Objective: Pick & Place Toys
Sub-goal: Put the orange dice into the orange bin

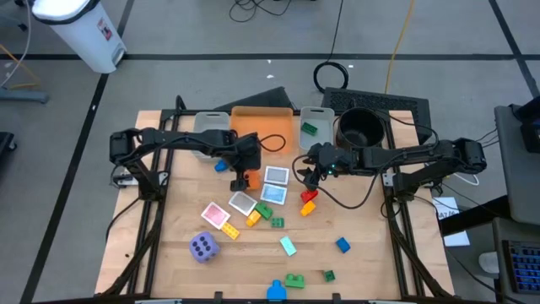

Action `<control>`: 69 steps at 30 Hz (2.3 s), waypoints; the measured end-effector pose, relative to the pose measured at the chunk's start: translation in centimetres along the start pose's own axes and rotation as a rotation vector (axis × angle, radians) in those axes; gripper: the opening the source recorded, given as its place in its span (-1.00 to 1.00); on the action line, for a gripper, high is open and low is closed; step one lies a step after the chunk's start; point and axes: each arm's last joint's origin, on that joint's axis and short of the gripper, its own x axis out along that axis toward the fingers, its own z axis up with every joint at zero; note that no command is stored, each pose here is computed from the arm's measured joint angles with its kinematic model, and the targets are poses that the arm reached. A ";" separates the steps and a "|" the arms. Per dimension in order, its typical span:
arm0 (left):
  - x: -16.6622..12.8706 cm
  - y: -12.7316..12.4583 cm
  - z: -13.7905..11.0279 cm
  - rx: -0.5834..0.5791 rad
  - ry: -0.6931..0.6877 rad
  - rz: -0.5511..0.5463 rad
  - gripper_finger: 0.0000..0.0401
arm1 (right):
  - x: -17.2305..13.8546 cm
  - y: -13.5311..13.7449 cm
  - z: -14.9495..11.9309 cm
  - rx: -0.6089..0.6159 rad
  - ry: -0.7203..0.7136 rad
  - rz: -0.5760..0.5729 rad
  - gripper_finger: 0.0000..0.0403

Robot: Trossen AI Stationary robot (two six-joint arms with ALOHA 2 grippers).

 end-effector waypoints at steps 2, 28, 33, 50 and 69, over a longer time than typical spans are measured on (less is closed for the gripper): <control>-0.4 -0.2 0.1 0.008 0.023 -0.002 0.97 | 0.0 0.0 0.0 0.000 0.000 0.000 0.04; -3.3 -0.1 1.8 -0.107 0.052 0.187 0.98 | 0.1 -0.3 0.1 0.007 -0.003 -0.008 0.04; -2.6 0.1 1.9 -0.145 0.070 0.190 0.98 | 0.1 -0.3 0.1 0.009 -0.003 -0.008 0.04; 0.5 0.6 2.1 -0.147 0.161 0.201 0.98 | 1.0 -1.2 -2.4 0.108 0.029 -0.019 0.04; 0.1 0.2 1.7 -0.176 0.199 0.256 0.98 | 1.0 -1.2 -2.2 0.087 0.005 -0.005 0.04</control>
